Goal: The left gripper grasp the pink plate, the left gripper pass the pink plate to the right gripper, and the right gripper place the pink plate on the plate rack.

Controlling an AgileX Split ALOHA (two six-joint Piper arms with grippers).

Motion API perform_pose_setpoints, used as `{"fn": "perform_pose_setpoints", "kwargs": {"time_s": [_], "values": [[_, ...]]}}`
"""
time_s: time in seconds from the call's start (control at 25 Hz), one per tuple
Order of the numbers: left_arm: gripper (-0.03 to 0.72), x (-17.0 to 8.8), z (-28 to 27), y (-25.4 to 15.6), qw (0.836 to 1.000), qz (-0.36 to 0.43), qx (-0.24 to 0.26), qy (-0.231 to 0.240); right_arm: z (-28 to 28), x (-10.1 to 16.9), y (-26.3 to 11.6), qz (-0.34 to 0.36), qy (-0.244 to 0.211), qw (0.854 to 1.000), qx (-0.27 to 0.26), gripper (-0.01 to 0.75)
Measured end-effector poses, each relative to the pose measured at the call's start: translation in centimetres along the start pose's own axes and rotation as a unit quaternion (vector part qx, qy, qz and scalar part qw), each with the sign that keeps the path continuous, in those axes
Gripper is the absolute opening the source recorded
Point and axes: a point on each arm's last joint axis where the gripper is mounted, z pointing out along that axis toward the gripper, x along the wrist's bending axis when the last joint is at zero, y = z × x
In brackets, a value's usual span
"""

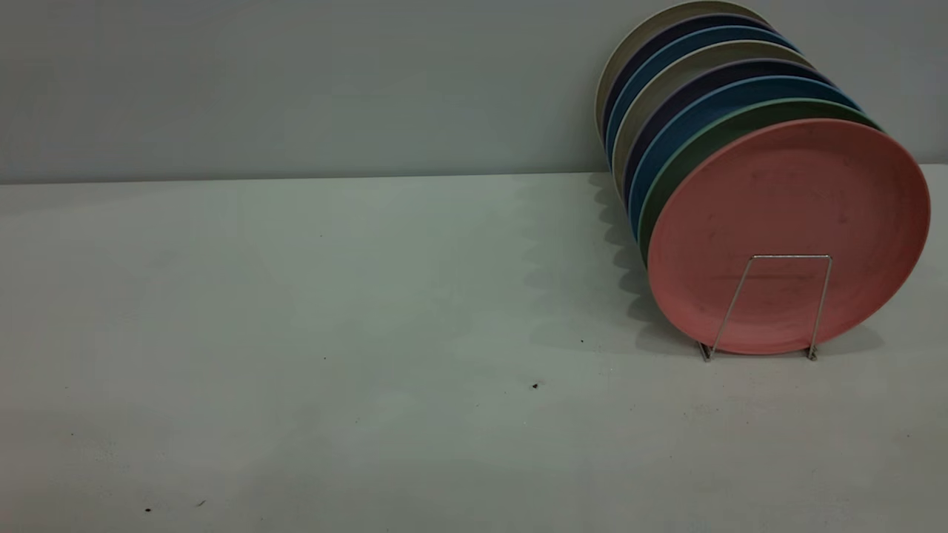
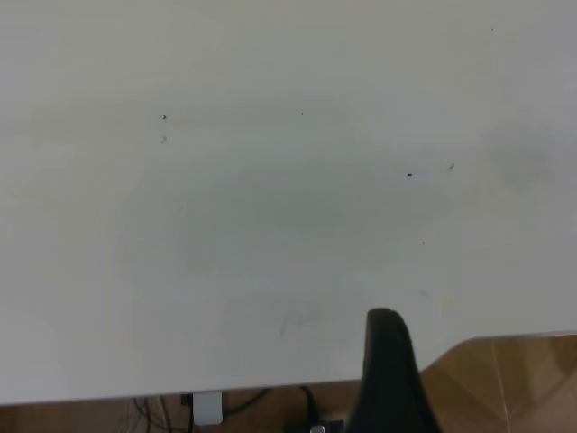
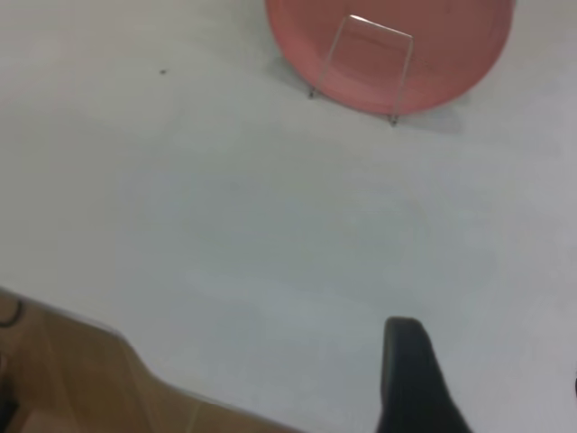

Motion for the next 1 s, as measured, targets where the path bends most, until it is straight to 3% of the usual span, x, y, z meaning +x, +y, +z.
{"fn": "perform_pose_setpoints", "kwargs": {"time_s": [1.0], "values": [[0.554,0.0,-0.08,-0.05,1.0,0.014,-0.005,-0.018,0.02,-0.29,0.01,0.018,-0.016,1.0,-0.001,0.444]]}}
